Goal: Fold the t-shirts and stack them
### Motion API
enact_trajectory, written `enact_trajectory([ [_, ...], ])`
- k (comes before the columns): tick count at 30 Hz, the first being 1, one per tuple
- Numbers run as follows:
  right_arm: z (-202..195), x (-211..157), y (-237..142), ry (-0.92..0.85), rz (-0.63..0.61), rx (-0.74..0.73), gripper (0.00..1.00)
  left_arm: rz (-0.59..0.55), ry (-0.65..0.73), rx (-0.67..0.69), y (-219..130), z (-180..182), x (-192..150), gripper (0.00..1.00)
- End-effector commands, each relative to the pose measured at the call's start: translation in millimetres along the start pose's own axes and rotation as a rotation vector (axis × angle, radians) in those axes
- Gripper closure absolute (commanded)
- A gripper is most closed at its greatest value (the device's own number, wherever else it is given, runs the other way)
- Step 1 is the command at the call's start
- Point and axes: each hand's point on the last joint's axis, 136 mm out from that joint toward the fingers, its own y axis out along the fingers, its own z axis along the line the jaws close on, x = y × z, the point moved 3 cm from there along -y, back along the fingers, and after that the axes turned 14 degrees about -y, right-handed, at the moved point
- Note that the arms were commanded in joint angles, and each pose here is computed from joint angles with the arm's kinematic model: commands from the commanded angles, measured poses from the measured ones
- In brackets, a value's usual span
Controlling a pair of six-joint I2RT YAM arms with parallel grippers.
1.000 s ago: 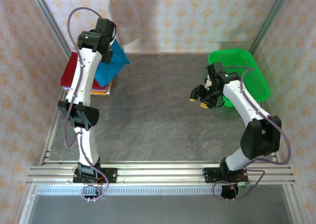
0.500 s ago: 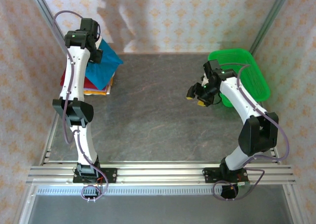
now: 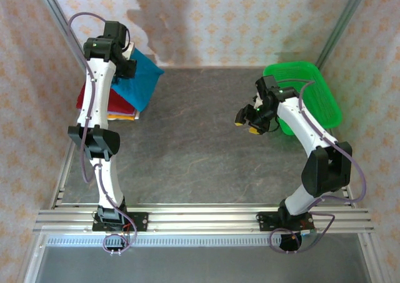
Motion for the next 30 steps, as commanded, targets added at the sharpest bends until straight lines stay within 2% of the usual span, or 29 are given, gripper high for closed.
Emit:
enact_trajectory([
  [1,0.1,3.2,-3.6,0.006,-0.003,-0.025,0.40,-0.012,0.002,0.050,-2.0,8.9,3.5,1.00],
  [8,2.5,7.1,-5.4,0.000,0.000,-0.030,0.40,0.002,0.001,0.069,16.4,17.0,7.8,1.00],
  [13,3.9,10.0,-8.6,-0.002,-0.001,-0.035,0.40,0.033,-0.027,0.134,34.3,40.8,8.2,1.00],
  [17,4.9,13.1,-9.5,-0.007,0.006,-0.041,0.40,0.012,-0.043,0.135,32.5,50.7,13.2,1.00],
  [22,9.2,17.9,-8.6,-0.009,0.002,-0.038,0.40,-0.002,-0.043,0.100,26.5,46.7,15.5,1.00],
  [30,10.5,14.5,-3.5,-0.012,0.016,-0.048,0.40,-0.072,-0.058,0.061,-1.4,44.8,22.4,1.00],
])
